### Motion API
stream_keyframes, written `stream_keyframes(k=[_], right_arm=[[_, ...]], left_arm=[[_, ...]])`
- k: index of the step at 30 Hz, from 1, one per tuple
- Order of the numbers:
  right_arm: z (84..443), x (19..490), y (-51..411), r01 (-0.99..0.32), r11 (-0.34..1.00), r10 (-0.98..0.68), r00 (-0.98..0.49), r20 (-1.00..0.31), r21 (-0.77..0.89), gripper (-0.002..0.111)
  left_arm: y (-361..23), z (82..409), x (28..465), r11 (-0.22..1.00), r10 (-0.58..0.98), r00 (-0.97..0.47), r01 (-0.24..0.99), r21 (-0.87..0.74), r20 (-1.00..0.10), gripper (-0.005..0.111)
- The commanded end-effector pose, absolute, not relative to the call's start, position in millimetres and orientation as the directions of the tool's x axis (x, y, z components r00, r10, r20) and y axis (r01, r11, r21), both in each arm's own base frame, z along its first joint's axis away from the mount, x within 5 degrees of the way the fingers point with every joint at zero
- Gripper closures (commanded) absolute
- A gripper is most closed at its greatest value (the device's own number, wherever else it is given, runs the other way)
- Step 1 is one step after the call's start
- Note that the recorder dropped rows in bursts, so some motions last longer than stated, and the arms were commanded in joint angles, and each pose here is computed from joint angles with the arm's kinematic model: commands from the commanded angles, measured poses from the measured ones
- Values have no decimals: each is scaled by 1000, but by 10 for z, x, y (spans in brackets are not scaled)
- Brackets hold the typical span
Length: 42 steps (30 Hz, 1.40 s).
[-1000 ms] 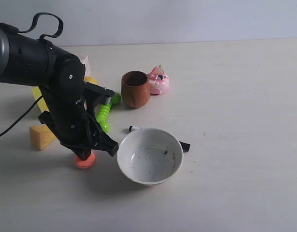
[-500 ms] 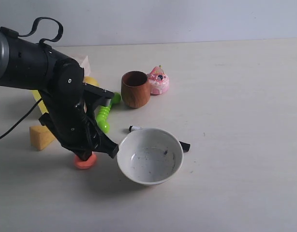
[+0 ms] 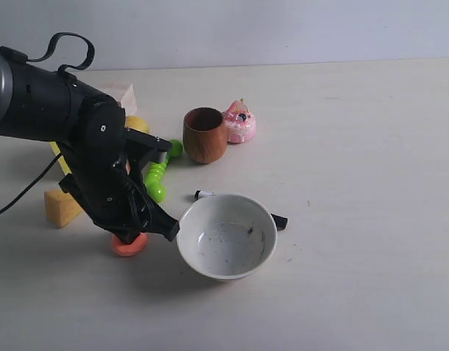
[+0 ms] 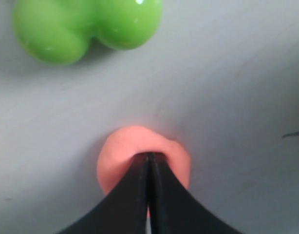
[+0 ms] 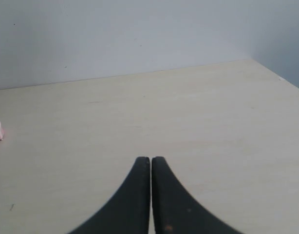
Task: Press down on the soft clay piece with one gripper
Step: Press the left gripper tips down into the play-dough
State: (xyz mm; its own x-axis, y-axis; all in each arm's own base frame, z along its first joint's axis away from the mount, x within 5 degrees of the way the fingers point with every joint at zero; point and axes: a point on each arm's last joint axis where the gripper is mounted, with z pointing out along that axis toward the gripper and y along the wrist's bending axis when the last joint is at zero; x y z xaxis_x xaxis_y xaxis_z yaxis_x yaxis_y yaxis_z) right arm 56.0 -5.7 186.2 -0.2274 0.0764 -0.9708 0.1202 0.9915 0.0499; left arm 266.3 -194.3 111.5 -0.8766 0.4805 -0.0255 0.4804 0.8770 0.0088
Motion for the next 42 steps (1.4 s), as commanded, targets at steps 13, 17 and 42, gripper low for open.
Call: stream_keyframes(k=[13,17,42], right_arm=[[1860,559,-59,124,991,72,-213,-974,47,106],[1860,559,-59,124,991,72,-213,-974,47,106],[1860,559,-59,124,991,72,-213,-974,47,106]], left_arm=[[-1866,928,2531,882,468,-882,470,20,58,107],[-1871,1045,2539,883,469,-883,469,15,21,107],[-1956,1269,2653,891,454,-890,454,4,-48,107]])
